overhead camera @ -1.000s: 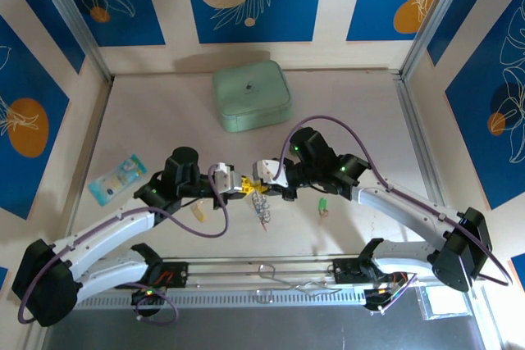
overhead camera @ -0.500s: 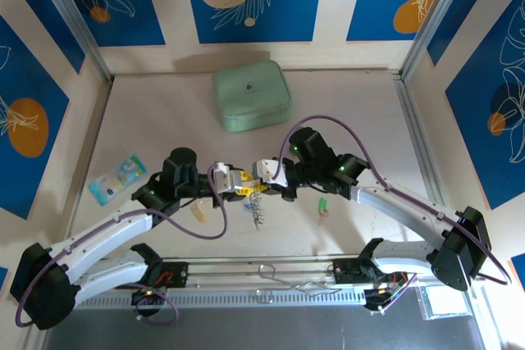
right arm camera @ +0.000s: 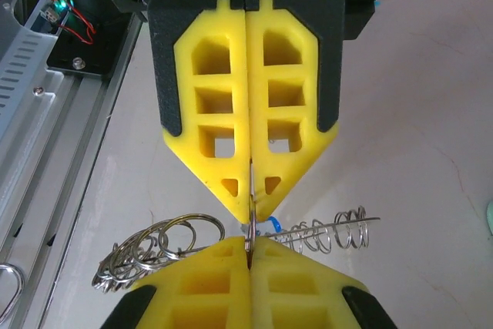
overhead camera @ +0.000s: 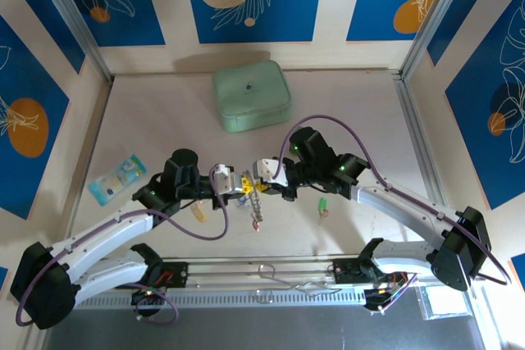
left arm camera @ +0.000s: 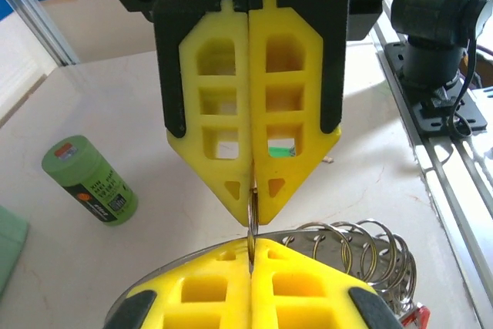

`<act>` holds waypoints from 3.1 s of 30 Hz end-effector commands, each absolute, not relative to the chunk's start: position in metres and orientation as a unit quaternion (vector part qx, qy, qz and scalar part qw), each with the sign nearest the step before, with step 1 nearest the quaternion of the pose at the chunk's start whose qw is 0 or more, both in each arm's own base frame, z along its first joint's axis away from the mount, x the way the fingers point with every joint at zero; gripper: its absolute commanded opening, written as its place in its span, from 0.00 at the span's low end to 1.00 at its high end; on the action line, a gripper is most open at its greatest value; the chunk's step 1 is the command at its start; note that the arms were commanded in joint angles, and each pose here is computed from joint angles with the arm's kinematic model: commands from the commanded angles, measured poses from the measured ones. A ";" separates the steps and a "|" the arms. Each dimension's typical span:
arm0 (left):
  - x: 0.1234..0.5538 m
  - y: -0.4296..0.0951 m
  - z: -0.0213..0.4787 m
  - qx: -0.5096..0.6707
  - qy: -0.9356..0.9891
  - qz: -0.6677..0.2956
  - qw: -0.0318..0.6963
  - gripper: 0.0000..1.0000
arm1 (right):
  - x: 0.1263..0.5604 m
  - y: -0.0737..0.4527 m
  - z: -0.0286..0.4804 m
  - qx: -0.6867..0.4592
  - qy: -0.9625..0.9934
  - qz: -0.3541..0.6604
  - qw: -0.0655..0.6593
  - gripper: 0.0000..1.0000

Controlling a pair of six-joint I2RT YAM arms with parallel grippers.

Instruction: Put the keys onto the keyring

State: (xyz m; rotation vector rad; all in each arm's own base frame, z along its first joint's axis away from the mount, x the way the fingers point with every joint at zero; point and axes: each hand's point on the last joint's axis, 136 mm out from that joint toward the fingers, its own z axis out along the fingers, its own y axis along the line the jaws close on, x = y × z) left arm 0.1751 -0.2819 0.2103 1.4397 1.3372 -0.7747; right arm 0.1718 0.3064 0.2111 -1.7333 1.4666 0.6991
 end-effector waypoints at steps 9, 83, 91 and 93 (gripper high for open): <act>0.174 -0.288 0.228 0.609 0.516 -0.317 0.513 0.00 | 0.172 0.309 0.203 -0.688 0.577 0.260 0.356 0.21; 0.203 -0.102 0.016 -0.282 0.939 -0.123 0.153 0.40 | 0.164 0.310 0.205 -0.687 0.562 0.270 0.373 0.00; 0.204 -0.104 0.013 -0.278 0.942 -0.119 0.143 0.27 | 0.162 0.311 0.205 -0.688 0.562 0.270 0.370 0.00; 0.206 -0.104 0.013 -0.275 0.943 -0.118 0.147 0.23 | 0.161 0.311 0.206 -0.689 0.560 0.270 0.371 0.00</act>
